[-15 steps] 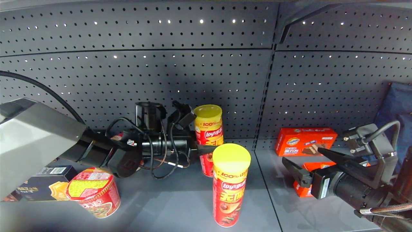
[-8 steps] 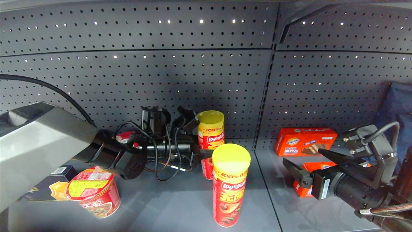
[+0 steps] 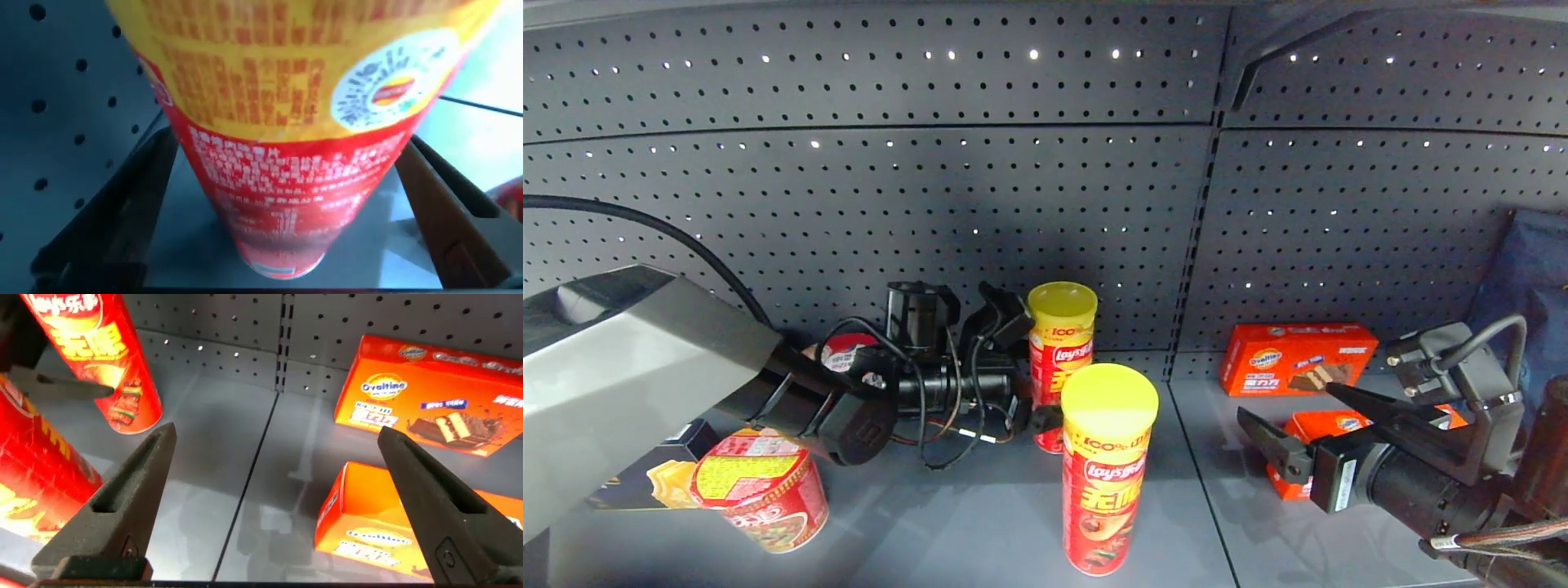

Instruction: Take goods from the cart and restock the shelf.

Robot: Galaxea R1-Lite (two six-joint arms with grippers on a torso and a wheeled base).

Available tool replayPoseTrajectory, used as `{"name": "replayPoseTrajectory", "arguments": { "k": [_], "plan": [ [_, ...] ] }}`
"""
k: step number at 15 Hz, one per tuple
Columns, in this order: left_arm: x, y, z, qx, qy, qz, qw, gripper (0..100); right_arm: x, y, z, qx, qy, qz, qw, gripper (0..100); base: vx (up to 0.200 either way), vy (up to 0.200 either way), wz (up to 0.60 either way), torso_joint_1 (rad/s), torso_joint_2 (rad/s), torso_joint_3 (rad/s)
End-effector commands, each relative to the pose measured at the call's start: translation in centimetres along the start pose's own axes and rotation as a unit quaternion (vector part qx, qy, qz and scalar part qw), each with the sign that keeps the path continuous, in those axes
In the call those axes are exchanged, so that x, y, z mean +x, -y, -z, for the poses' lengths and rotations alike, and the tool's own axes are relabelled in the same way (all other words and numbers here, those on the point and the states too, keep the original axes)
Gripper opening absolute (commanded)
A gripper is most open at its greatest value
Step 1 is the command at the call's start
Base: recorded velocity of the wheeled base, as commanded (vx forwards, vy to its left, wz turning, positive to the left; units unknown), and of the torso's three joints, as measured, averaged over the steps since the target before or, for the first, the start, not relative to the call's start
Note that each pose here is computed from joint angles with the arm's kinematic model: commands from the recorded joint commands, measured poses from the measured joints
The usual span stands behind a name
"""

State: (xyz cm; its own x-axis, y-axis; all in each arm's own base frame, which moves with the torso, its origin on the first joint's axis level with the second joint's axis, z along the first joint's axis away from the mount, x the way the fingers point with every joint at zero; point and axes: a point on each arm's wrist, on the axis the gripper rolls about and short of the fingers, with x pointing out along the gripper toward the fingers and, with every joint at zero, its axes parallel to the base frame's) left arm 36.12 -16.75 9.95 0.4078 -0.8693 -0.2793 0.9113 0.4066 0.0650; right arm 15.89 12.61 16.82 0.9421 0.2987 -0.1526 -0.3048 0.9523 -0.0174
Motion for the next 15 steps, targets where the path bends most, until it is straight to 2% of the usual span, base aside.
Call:
{"name": "replayPoseTrajectory", "arguments": {
  "k": [1,4,8,12,13,14,15],
  "plan": [
    [-2.4,0.9,-1.7,0.009,0.011,-0.012,0.9998,100,0.2,-0.1,0.7,-0.007,-0.015,-0.004,1.000,100,0.000,0.000,0.00,0.000,0.00,0.000],
    [-5.7,2.4,-2.5,0.008,0.008,-0.042,0.9991,100,0.5,-0.3,2.1,-0.019,-0.045,-0.015,0.999,100,0.000,0.000,0.00,0.000,0.00,0.000],
    [-10.0,3.6,-3.2,0.008,0.008,-0.092,0.9957,100,1.8,-0.9,3.7,-0.035,-0.084,-0.015,0.996,100,0.000,0.000,0.00,0.000,0.00,0.000],
    [-13.2,5.1,-4.1,0.013,0.007,-0.166,0.9860,100,3.5,-2.2,5.5,-0.043,-0.125,-0.025,0.991,100,0.000,0.000,0.00,0.000,0.00,0.000],
    [-14.1,5.6,-5.1,0.019,0.015,-0.196,0.9803,100,4.6,-2.7,5.9,-0.038,-0.134,-0.023,0.990,100,0.000,0.000,0.00,0.000,0.00,0.000],
    [-14.5,5.8,-5.5,0.022,0.019,-0.210,0.9773,100,5.3,-3.1,5.8,-0.036,-0.132,-0.023,0.990,100,0.000,0.000,0.00,0.000,0.00,0.000],
    [-15.3,6.3,-6.4,0.029,0.028,-0.235,0.9713,100,6.4,-3.7,5.5,-0.034,-0.125,-0.026,0.991,100,0.000,0.000,0.00,0.000,0.00,0.000]
  ]
}}
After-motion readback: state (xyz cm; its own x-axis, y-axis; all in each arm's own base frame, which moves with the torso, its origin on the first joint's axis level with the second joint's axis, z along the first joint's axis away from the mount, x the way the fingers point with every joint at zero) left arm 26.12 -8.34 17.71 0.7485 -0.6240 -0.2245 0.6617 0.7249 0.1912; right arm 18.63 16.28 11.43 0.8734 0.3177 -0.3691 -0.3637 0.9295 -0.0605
